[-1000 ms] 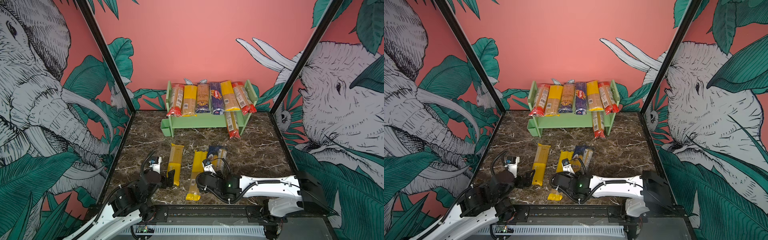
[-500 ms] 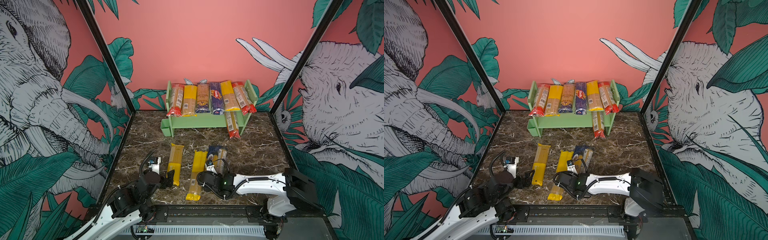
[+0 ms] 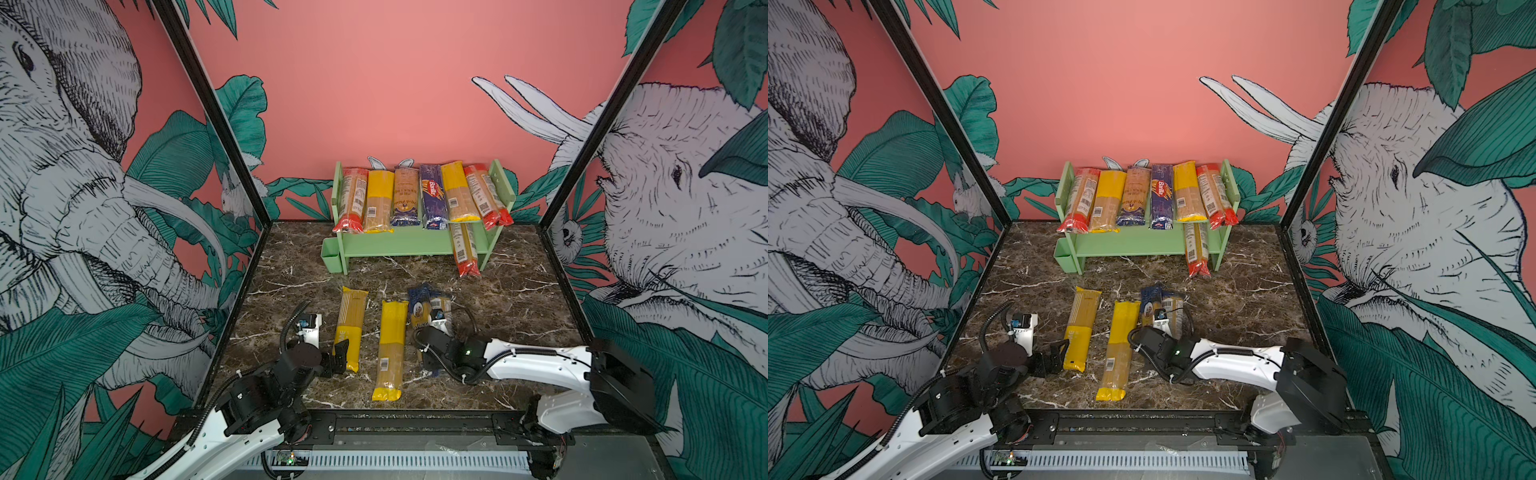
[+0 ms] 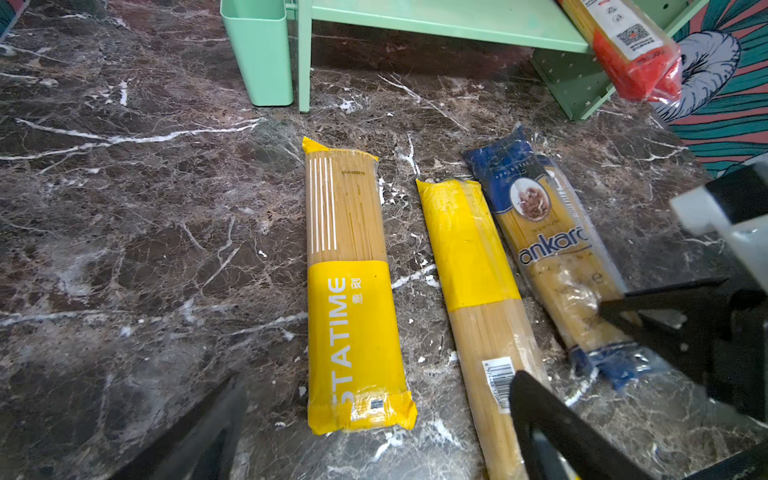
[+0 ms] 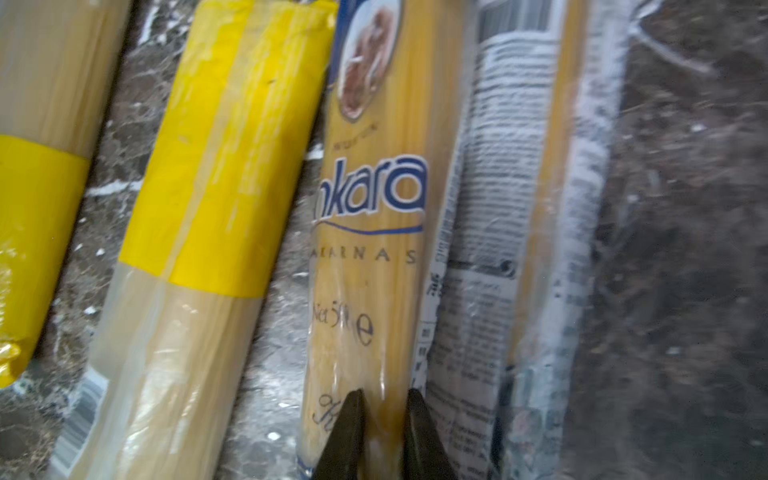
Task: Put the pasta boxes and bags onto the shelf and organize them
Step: 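Lower the right gripper onto the blue Ankara pack and close it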
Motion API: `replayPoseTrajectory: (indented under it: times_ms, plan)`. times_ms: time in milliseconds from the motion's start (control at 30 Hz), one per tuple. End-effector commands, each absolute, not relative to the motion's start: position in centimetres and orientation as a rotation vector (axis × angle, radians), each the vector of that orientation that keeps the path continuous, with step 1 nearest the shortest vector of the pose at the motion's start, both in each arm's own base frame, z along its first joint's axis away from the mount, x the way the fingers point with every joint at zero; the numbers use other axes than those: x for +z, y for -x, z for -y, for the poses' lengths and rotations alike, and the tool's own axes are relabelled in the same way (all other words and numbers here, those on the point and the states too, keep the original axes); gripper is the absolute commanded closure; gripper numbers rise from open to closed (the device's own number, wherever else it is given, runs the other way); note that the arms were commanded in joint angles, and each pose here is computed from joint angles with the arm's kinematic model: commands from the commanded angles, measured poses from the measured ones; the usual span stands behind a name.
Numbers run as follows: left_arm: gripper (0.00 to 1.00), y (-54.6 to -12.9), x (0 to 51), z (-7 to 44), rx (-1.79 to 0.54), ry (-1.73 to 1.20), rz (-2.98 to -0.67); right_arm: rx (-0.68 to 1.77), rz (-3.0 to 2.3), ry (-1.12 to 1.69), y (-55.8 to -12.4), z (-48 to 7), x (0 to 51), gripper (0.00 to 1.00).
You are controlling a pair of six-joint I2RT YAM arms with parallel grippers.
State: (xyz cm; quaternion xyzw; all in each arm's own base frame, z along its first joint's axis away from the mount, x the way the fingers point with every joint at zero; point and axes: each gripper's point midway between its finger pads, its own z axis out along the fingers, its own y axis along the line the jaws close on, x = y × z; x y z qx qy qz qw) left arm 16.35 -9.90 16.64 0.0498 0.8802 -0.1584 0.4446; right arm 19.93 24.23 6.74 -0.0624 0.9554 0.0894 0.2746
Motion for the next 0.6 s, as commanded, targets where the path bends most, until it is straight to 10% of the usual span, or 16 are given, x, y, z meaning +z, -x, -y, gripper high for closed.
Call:
replayPoseTrajectory:
  times_ms: [0,133,300,567]
  plan:
    - [0.02,-16.8,16.2,10.1,-0.372,-0.111,-2.184,0.094,-2.544,0.163,-21.4,-20.0,7.8,0.84]
    - [0.01,-17.0,16.0,10.6,-0.368,-0.122,-2.201,0.103,-2.55,0.216,-21.7,-19.3,8.6,0.7]
    - [0.02,-17.1,15.7,10.9,-0.37,-0.123,-2.207,0.257,-2.538,0.304,-20.4,-20.9,7.9,0.19]
    - [0.02,-17.1,15.1,10.8,-0.364,-0.116,-2.213,0.111,-2.462,0.441,-18.6,-21.5,6.9,0.12]
